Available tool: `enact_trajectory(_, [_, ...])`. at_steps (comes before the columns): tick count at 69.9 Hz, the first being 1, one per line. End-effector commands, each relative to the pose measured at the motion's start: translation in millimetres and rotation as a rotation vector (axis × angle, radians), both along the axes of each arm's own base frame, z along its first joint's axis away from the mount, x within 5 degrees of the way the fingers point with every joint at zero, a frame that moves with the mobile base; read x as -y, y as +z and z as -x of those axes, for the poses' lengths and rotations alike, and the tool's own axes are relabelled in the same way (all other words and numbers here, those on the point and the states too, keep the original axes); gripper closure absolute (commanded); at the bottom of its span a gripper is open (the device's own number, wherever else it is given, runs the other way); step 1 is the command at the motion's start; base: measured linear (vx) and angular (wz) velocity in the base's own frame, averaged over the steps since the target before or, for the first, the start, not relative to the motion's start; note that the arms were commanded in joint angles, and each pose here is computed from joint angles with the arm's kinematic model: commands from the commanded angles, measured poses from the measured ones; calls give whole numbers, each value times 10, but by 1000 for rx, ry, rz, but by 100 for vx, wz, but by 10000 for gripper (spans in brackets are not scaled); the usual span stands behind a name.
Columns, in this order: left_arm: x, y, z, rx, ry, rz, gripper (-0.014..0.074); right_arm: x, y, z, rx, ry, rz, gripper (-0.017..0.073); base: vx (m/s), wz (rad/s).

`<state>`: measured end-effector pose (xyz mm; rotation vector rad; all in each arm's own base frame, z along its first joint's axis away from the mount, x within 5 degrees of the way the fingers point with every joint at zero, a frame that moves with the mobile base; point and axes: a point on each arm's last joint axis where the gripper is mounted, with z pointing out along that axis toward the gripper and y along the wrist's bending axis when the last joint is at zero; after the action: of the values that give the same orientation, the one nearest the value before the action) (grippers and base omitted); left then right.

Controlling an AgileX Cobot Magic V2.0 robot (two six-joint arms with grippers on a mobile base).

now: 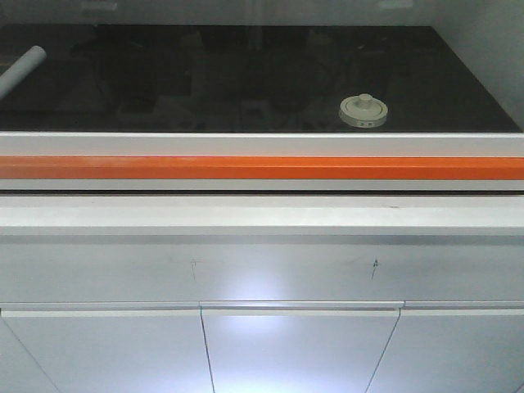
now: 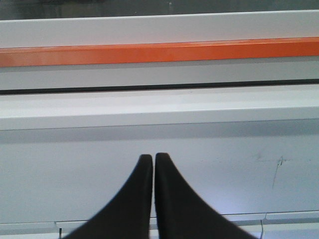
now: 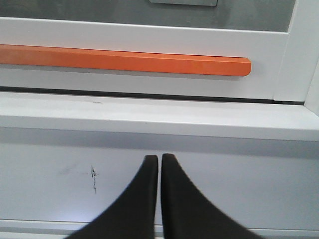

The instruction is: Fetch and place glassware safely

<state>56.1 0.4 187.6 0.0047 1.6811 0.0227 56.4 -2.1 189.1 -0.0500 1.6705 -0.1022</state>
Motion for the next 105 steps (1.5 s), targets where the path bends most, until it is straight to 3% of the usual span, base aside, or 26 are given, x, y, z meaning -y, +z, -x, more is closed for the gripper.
enact_trajectory(1, [1, -19, -6, 57, -3, 13, 601, 3, 16, -2, 71, -5, 4, 567, 0, 0])
enact_trajectory(90, [1, -19, -6, 57, -3, 13, 601, 3, 16, -2, 71, -5, 4, 567, 0, 0])
enact_trajectory(105, [1, -18, -6, 57, -3, 13, 601, 4, 16, -2, 69, -4, 34, 566, 0, 0])
